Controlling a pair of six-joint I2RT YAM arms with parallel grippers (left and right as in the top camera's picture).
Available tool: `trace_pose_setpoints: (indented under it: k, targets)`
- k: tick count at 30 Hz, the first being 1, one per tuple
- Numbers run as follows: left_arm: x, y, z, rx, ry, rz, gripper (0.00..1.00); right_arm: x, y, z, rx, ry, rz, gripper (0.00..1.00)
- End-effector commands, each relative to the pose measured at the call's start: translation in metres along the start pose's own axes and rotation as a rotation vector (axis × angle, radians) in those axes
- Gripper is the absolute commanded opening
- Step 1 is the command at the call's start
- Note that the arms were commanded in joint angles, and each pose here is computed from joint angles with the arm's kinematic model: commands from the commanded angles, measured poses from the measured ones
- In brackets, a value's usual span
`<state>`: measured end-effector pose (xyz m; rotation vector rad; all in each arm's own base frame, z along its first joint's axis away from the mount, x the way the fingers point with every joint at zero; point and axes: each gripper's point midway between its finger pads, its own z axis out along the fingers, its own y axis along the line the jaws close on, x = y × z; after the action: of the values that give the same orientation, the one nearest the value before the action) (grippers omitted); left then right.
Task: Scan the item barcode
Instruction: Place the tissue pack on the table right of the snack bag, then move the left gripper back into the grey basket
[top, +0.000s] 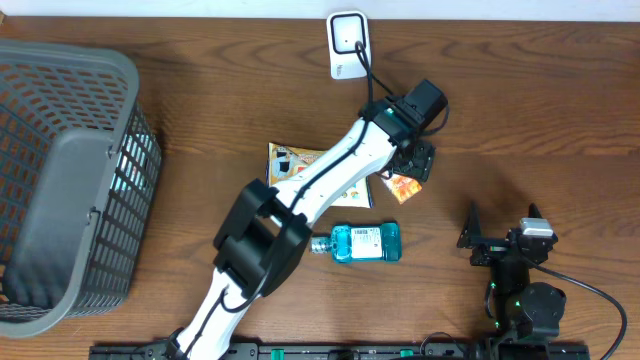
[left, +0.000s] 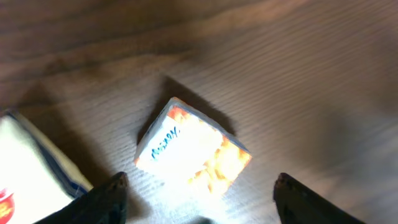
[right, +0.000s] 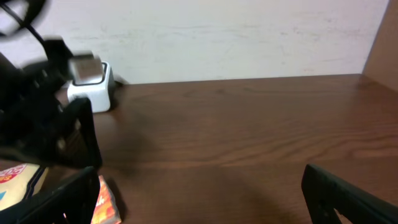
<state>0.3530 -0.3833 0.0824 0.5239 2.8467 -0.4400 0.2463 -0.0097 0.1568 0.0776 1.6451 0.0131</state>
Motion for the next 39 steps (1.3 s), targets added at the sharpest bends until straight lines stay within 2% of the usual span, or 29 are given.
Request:
trace_pose_setpoints:
  k: [1,5,11,16,21,24,27,28,30,31,32,35,39]
  targets:
    - [-0.034,-0.014,-0.089,0.060,-0.191,0.042,0.76,0.000,-0.001,0.000,0.008,-0.001,-0.012,0.99]
    - [-0.052,0.009,-0.166,0.003,-0.366,0.005,0.77,0.000,-0.001,0.000,0.008,-0.001,-0.012,0.99]
    - [-0.060,0.075,-0.293,-0.108,-0.638,-0.124,0.93,0.000,-0.001,0.000,0.008,-0.001,-0.012,0.99]
    - [-0.043,0.158,-0.381,-0.167,-0.812,-0.378,0.97,0.000,-0.001,0.000,0.008,-0.001,-0.012,0.99]
    - [0.006,0.263,-0.442,-0.266,-0.936,-0.790,0.97,0.000,-0.001,0.000,0.008,-0.001,-0.012,0.99]
    - [0.050,0.321,-0.456,-0.333,-0.949,-1.083,0.97,0.000,-0.001,0.000,0.008,-0.001,-0.012,0.99]
    - [0.095,0.364,-0.450,-0.380,-0.909,-1.386,0.97,0.000,-0.001,0.000,0.008,-0.001,-0.012,0.99]
    - [0.122,0.385,-0.440,-0.400,-0.869,-1.581,0.97,0.000,-0.001,0.000,0.008,-0.001,-0.012,0.99]
    - [0.148,0.400,-0.427,-0.415,-0.817,-1.785,0.97,0.000,-0.001,0.000,0.008,-0.001,-0.012,0.99]
    - [0.172,0.410,-0.412,-0.430,-0.756,-1.985,0.97,0.000,-0.001,0.000,0.008,-0.001,-0.012,0.99]
    - [0.182,0.415,-0.405,-0.437,-0.728,-2.082,0.97,0.000,-0.001,0.000,0.008,-0.001,-0.012,0.99]
    - [0.195,0.424,-0.388,-0.430,-0.676,-2.295,0.97,0.000,-0.001,0.000,0.008,-0.001,-0.012,0.99]
    - [0.192,0.437,-0.367,-0.389,-0.635,-2.466,0.98,0.000,-0.001,0.000,0.008,-0.001,-0.012,0.99]
